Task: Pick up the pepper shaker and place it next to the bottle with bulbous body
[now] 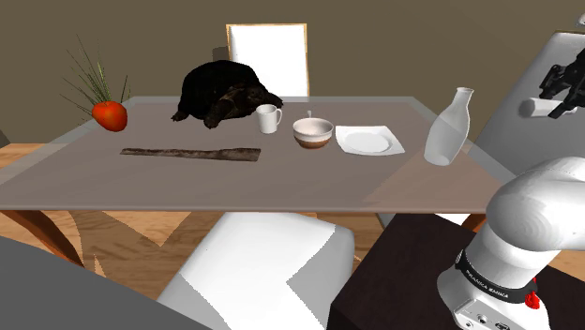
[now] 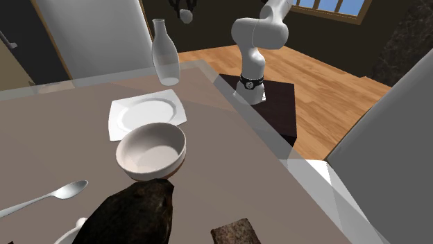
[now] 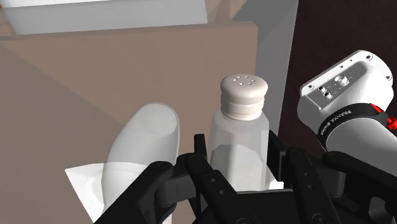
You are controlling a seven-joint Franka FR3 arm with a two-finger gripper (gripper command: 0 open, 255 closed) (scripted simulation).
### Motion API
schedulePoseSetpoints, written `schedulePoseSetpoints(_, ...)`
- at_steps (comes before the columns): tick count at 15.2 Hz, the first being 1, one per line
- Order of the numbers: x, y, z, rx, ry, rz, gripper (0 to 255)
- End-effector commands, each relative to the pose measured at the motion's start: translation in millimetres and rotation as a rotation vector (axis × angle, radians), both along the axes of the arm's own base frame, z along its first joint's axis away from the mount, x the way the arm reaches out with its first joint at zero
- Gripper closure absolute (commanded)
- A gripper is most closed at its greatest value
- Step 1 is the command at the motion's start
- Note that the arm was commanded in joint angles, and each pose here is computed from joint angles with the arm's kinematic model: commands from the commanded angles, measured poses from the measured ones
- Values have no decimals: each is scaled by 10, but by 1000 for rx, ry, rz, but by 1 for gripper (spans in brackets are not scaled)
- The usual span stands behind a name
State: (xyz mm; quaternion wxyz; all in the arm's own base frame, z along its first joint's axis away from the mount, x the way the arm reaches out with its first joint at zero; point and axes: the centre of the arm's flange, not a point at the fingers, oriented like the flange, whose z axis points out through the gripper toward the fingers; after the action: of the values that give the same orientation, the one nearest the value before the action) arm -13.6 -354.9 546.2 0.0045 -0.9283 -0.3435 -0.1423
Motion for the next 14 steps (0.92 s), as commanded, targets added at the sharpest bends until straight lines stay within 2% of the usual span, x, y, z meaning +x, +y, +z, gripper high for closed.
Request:
schedulePoseSetpoints(1, 2, -4, -124, 0, 0, 0, 255)
schedulePoseSetpoints(14, 2, -4, -810, 0, 0, 0, 255)
